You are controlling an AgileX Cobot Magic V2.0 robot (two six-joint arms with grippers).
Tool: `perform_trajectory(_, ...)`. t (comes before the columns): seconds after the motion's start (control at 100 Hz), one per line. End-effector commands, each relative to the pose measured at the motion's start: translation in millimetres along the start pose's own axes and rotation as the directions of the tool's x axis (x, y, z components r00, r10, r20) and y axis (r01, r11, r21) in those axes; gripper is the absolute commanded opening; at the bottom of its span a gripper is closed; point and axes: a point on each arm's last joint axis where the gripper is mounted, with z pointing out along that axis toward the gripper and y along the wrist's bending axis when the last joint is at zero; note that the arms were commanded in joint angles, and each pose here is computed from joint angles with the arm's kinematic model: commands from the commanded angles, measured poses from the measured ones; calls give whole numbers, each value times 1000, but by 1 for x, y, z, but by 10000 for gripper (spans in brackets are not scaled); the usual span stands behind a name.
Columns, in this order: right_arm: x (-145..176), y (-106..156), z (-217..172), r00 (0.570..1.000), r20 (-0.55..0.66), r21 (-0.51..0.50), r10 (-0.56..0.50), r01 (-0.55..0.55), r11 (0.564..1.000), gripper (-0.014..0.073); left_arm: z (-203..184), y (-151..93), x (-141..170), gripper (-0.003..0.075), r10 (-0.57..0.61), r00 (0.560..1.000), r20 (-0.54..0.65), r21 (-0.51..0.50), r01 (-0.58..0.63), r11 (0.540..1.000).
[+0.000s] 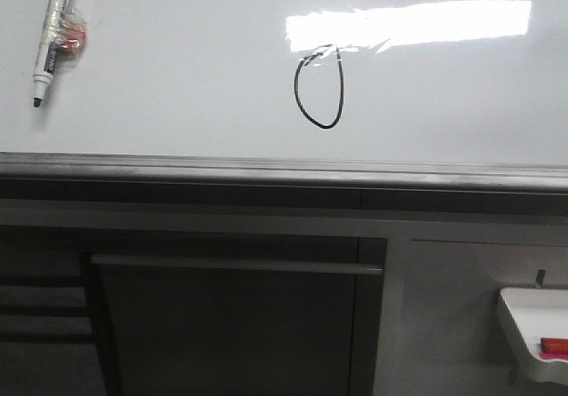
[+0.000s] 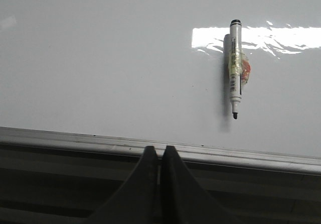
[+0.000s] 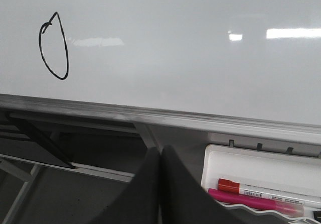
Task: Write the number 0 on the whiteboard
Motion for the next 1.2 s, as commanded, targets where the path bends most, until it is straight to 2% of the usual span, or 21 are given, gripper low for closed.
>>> perform_trajectory(0.0,-13,1,-4,996,90,2,-1,1,1000,-73,-1,0,0,-20,-12,997,75,4,11,1000)
perform_trajectory(0.26,-13,1,-4,996,90,2,-1,1,1000,-73,-1,0,0,-20,-12,997,75,4,11,1000)
perform_trajectory(0.38,-4,-1,-21,980,197,24,-40,36,999,-73,-1,0,0,-20,-12,997,75,4,11,1000)
perform_trajectory(0.45,7,-6,-29,948,314,55,-49,34,998,-73,-1,0,0,-20,-12,997,75,4,11,1000)
perform_trajectory(0.55,28,-15,-38,865,497,111,-68,14,994,-73,-1,0,0,-20,-12,997,75,4,11,1000)
perform_trajectory(0.67,58,-24,-33,801,593,144,-83,-4,990,-73,-1,0,0,-20,-12,997,75,4,11,1000)
perform_trajectory(0.74,77,-29,-26,788,609,154,-88,-8,988,-73,-1,0,0,-20,-12,997,75,4,11,1000)
perform_trajectory(0.84,102,-35,-15,792,601,172,-107,3,985,-73,-1,0,0,-20,-12,997,75,4,11,1000)
perform_trajectory(0.9,108,-34,-14,837,519,199,-171,76,977,-73,-1,0,0,-20,-12,997,75,4,11,1000)
perform_trajectory(1.0,113,-34,-12,850,467,237,-245,146,960,-73,-1,0,0,-20,-12,997,75,4,11,1000)
perform_trajectory(1.1,113,-34,-12,859,479,203,-182,93,975,-73,-1,0,0,-20,-12,997,75,4,11,1000)
perform_trajectory(1.19,113,-34,-12,858,481,202,-180,91,975,-73,-1,0,0,-20,-12,997,75,4,11,1000)
